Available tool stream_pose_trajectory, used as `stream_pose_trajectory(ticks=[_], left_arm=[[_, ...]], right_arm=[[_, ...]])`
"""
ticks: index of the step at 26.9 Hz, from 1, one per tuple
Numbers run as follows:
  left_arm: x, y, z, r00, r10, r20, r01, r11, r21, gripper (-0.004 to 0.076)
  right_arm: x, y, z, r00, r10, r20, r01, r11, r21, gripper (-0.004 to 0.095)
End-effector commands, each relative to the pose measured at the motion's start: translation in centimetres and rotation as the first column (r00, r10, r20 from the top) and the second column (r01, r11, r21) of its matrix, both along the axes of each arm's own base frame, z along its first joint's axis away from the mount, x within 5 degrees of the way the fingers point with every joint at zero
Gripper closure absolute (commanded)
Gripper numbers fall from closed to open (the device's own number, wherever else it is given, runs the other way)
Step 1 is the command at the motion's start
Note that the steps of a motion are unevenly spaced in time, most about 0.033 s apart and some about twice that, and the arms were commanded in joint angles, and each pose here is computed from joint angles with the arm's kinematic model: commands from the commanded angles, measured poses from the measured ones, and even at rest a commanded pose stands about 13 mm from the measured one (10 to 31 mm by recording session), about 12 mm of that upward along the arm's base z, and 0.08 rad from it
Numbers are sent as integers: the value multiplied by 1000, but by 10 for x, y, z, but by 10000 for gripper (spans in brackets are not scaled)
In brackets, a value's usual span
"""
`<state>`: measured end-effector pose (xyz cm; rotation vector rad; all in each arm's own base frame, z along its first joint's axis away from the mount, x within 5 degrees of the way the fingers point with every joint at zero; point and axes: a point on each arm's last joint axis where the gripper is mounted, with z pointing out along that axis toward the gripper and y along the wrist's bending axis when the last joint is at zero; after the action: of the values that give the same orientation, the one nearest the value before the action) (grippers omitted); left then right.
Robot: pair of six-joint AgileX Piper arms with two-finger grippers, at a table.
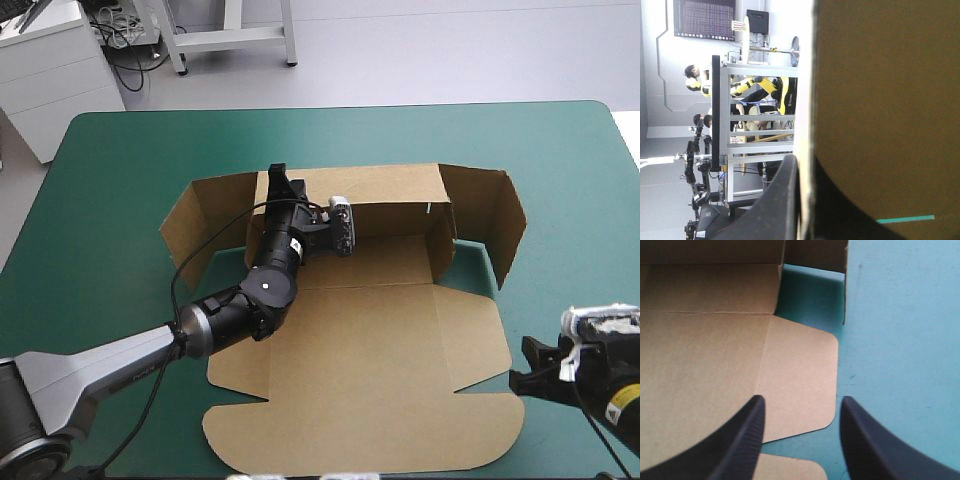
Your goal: Fold the box
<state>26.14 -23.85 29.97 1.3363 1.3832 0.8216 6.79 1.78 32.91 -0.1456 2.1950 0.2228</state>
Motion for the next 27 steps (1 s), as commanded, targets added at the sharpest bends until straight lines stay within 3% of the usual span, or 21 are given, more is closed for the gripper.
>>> stream_pose_trajectory(ticks=[1, 3, 8, 11, 16, 18, 22, 27], left_arm=[[-5, 3, 27, 996, 1, 84, 3, 999, -44, 756], [-5, 3, 27, 996, 0, 85, 3, 999, -41, 756], [-6, 1, 27, 996, -4, 87, 8, 999, -37, 756], [-7, 1, 27, 996, -5, 88, 8, 999, -32, 756], [-6, 3, 27, 995, 17, 96, -14, 999, -29, 756], [-6, 4, 27, 995, 19, 97, -16, 999, -29, 756], [-6, 3, 27, 995, 13, 96, -10, 1000, -29, 756], [-6, 3, 27, 996, 8, 94, -6, 1000, -29, 756]], right_arm=[[31, 6, 29, 997, -36, 74, 40, 998, -52, 185], [48, 10, 43, 995, -62, 79, 68, 994, -82, 142], [98, 23, 73, 993, -99, 71, 110, 977, -184, 143], [126, 29, 89, 991, -119, 67, 130, 971, -201, 143], [176, 27, 108, 991, -131, 37, 135, 975, -177, 143], [205, 15, 114, 993, -118, -9, 117, 987, -108, 143], [253, -6, 115, 988, -127, -84, 123, 991, -53, 143], [299, -10, 98, 979, -125, -163, 114, 991, -75, 145]])
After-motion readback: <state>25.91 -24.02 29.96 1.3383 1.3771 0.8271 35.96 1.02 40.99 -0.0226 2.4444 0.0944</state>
